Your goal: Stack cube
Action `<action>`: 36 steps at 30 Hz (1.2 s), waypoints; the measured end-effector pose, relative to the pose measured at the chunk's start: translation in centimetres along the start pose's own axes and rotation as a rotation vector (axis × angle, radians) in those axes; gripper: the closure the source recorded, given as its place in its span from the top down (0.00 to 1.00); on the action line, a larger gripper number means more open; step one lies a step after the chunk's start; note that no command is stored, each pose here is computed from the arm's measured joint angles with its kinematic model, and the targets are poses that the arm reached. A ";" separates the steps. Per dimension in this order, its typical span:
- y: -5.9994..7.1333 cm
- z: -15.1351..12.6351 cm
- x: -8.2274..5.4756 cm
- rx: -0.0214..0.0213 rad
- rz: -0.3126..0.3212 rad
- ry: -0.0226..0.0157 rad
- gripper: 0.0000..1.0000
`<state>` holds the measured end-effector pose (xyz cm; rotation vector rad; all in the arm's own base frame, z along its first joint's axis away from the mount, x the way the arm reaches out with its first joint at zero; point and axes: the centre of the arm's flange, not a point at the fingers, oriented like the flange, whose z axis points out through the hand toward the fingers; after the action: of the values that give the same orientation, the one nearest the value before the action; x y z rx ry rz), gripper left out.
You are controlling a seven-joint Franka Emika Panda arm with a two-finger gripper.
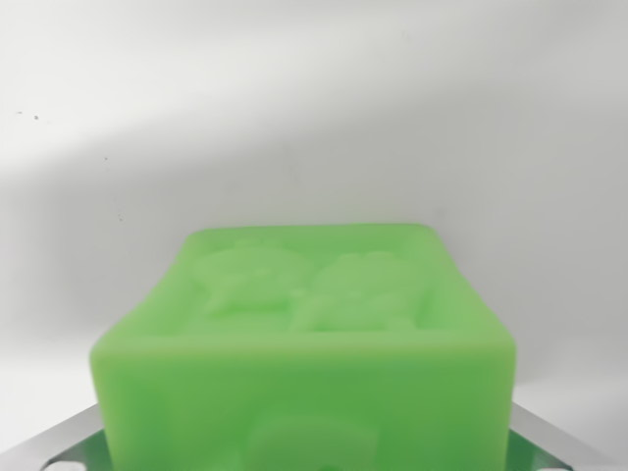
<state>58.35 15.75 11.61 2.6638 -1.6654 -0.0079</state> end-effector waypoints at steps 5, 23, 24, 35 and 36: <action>-0.1 -0.3 0.0 0.0020 0.000 0.0005 0.00; -0.1 -3.1 0.0 0.0034 0.000 0.0018 0.00; -0.1 -3.3 0.0 0.0033 0.000 0.0019 0.00; -0.1 -5.7 0.0 0.0045 -0.001 0.0030 0.00; -0.1 -5.9 0.0 0.0046 -0.001 0.0032 0.00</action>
<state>58.46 15.75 17.54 2.6661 -1.6659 0.0001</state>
